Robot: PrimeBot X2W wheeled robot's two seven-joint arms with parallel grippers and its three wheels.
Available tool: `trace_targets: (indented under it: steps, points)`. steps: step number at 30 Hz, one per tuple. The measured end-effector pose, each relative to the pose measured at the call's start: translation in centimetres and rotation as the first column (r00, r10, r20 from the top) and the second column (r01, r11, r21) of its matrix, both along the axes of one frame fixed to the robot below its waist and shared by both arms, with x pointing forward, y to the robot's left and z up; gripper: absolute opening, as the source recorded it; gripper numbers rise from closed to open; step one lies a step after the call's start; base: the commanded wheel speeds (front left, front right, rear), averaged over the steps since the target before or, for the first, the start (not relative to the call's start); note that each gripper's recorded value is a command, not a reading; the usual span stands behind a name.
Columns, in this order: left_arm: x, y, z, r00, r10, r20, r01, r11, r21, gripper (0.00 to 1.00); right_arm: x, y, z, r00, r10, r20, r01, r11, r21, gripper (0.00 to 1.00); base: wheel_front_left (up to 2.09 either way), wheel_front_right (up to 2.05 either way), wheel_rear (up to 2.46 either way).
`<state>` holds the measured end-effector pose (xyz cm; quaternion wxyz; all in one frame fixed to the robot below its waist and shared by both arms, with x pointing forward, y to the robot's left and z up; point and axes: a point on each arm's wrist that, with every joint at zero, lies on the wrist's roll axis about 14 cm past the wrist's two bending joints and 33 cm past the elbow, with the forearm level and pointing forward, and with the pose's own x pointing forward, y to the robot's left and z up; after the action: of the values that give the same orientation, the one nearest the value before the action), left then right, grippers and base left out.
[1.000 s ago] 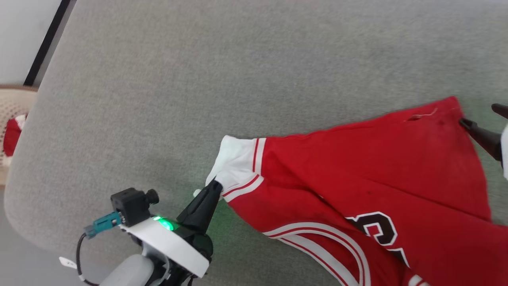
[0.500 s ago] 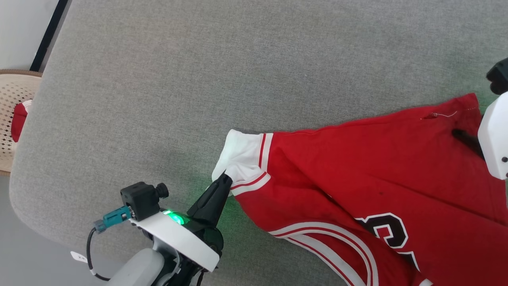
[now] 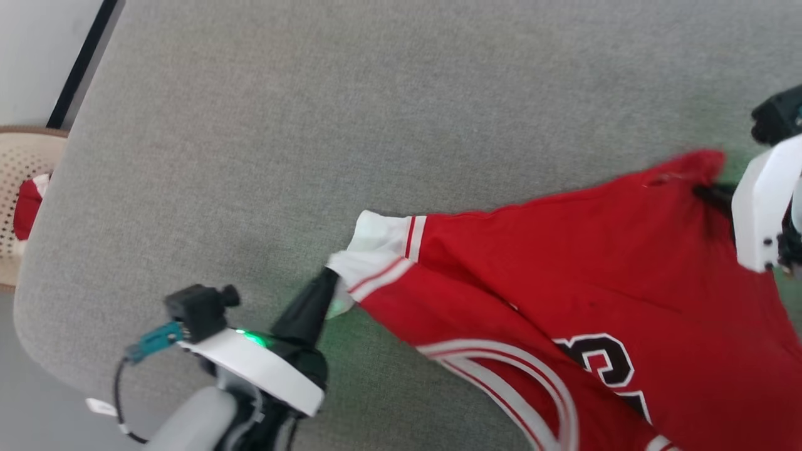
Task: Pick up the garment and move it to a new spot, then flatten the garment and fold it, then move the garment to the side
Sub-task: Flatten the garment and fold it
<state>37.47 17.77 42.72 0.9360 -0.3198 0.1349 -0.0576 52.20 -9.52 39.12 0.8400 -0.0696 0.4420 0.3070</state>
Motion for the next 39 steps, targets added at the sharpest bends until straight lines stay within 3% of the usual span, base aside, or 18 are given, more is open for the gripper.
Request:
trace_targets:
  steps: [4,8,12,16,19,20,22,25,28,30,32,35,37,39]
  points:
    - [0.4,1.2,0.6,1.000,0.003,0.027,-0.004,0.999,0.053,0.00,2.7,-0.3,4.4,0.983,-0.114,0.144,0.095,0.987,0.132,0.00,0.00,0.00,0.00]
    - [2.3,1.8,2.2,0.997,-0.009,0.073,0.004,0.998,0.069,0.00,5.8,-2.6,10.0,0.915,-0.289,0.283,0.208,0.936,0.285,0.00,0.00,0.00,0.00]
    - [7.0,2.5,6.8,0.982,-0.006,0.190,-0.005,0.999,0.053,0.00,8.6,-5.4,15.5,0.789,-0.496,0.363,0.301,0.827,0.476,0.00,0.00,0.00,0.00]
    - [12.4,2.5,11.5,0.960,-0.003,0.280,-0.007,0.999,0.035,0.00,10.8,-7.4,19.2,0.677,-0.641,0.363,0.339,0.709,0.618,0.00,0.00,0.00,0.00]
    - [16.9,3.6,16.0,0.935,0.051,0.352,-0.049,0.999,-0.014,0.00,12.7,-7.9,22.4,0.604,-0.700,0.382,0.315,0.650,0.692,0.00,0.00,0.00,0.00]
    - [19.8,4.9,19.6,0.903,0.096,0.418,-0.090,0.995,-0.033,0.00,13.7,-8.1,24.7,0.552,-0.734,0.396,0.285,0.612,0.737,0.00,0.00,0.00,0.00]
    - [22.1,5.5,23.2,0.868,0.141,0.477,-0.117,0.990,-0.079,0.00,14.4,-8.5,26.6,0.503,-0.772,0.388,0.262,0.565,0.782,0.00,0.00,0.00,0.00]
    - [25.0,5.2,27.4,0.826,0.173,0.537,-0.121,0.984,-0.131,0.00,15.4,-9.6,28.6,0.432,-0.812,0.393,0.240,0.524,0.817,0.00,0.00,0.00,0.00]
    - [26.8,4.3,30.7,0.787,0.181,0.590,-0.102,0.981,-0.164,0.00,16.1,-10.3,30.7,0.375,-0.832,0.409,0.209,0.505,0.837,0.00,0.00,0.00,0.00]
    - [27.5,3.7,32.7,0.758,0.184,0.626,-0.078,0.978,-0.193,0.00,16.7,-10.3,31.1,0.363,-0.829,0.424,0.205,0.516,0.832,0.00,0.00,0.00,0.00]
    - [28.1,3.0,32.7,0.758,0.176,0.629,-0.054,0.977,-0.209,0.00,17.1,-10.5,30.1,0.364,-0.825,0.433,0.224,0.528,0.819,0.00,0.00,0.00,0.00]
    - [28.8,2.3,29.2,0.806,0.164,0.568,-0.039,0.974,-0.225,0.00,17.6,-10.4,27.8,0.392,-0.815,0.426,0.267,0.544,0.795,0.00,0.00,0.00,0.00]
    - [28.6,2.4,25.5,0.845,0.158,0.512,-0.050,0.975,-0.218,0.00,17.6,-10.1,25.1,0.433,-0.805,0.405,0.312,0.556,0.771,0.00,0.00,0.00,0.00]
    - [27.6,2.1,21.6,0.881,0.149,0.449,-0.048,0.972,-0.229,0.00,17.0,-10.0,21.3,0.484,-0.780,0.397,0.369,0.593,0.716,0.00,0.00,0.00,0.00]
